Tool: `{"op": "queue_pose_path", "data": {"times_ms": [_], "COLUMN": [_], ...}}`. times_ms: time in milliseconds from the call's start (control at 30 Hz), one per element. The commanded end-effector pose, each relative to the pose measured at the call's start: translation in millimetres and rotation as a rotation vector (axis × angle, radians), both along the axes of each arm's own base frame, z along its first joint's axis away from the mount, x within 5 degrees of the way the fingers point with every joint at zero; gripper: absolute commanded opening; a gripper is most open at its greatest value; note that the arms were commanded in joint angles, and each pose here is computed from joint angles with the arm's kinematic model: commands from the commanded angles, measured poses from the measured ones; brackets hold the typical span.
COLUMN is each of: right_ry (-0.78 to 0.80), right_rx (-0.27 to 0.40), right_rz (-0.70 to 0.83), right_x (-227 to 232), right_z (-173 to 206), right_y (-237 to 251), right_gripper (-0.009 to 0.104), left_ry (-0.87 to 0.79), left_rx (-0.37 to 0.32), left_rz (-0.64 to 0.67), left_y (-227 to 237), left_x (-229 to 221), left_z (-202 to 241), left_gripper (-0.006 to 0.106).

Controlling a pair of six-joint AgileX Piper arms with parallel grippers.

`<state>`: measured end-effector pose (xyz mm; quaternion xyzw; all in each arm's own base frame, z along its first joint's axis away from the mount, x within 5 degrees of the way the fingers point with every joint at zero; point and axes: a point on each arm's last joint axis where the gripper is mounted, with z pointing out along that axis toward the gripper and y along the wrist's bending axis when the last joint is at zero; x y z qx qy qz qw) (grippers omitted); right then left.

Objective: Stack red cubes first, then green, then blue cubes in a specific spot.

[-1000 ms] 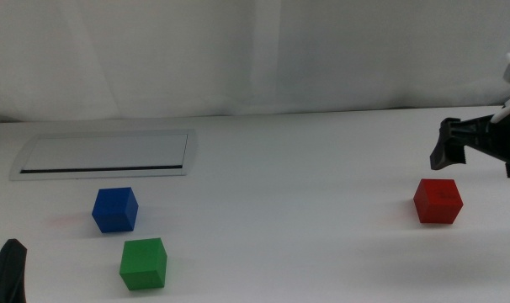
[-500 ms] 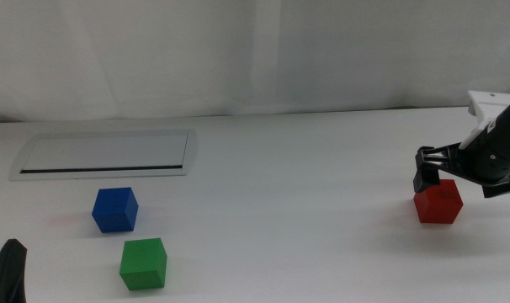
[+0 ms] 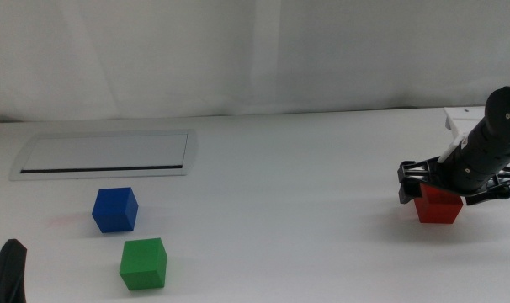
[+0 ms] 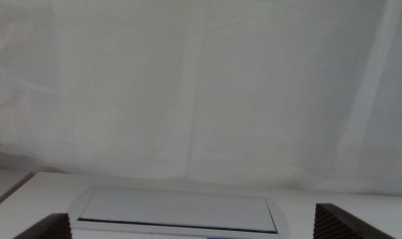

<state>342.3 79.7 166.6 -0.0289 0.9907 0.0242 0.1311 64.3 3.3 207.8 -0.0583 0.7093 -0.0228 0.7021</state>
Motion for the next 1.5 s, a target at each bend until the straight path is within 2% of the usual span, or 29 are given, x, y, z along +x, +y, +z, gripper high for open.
{"op": "queue_pose_path", "data": {"times_ms": [0,133,200,267,433,500,533,733,933,1167,1333,1467], "right_ry": [-0.017,-0.011,-0.006,-0.006,-0.010,-0.015,-0.017,-0.062,-0.166,-0.249,-0.221,-0.207], "right_rx": [-0.007,-0.020,-0.021,-0.022,-0.034,-0.039,-0.039,-0.029,0.055,0.140,0.189,0.172], "right_rz": [-0.003,-0.005,-0.006,-0.005,0.019,0.024,0.024,0.017,-0.049,0.006,0.057,0.102], "right_x": [3,3,4,4,5,5,5,7,-7,-43,-70,-83], "right_z": [-2,-6,-8,-8,-9,-9,-9,8,56,105,111,105], "right_y": [2,2,2,2,2,1,2,2,10,47,85,111], "right_gripper": [0.103,0.099,0.092,0.081,0.030,0.003,-0.002,-0.003,-0.003,-0.003,-0.003,-0.003], "left_ry": [0.039,0.039,0.039,0.039,0.039,0.039,0.039,0.039,0.028,0.014,0.014,0.028], "left_rx": [-0.008,-0.008,-0.008,-0.008,-0.008,-0.008,-0.008,-0.008,-0.007,-0.007,-0.007,-0.007], "left_rz": [-0.005,-0.005,-0.005,-0.005,-0.005,-0.005,-0.005,-0.005,-0.009,-0.013,-0.013,-0.009], "left_y": [0,0,0,0,0,0,0,0,-1,-1,-1,-1], "left_x": [0,0,0,0,0,0,0,0,0,0,0,0], "left_z": [-14,-14,-14,-14,-14,-14,-14,-14,-13,-11,-11,-13], "left_gripper": [0.093,0.093,0.093,0.093,0.093,0.093,0.093,0.090,0.090,0.090,0.090,0.090]}}
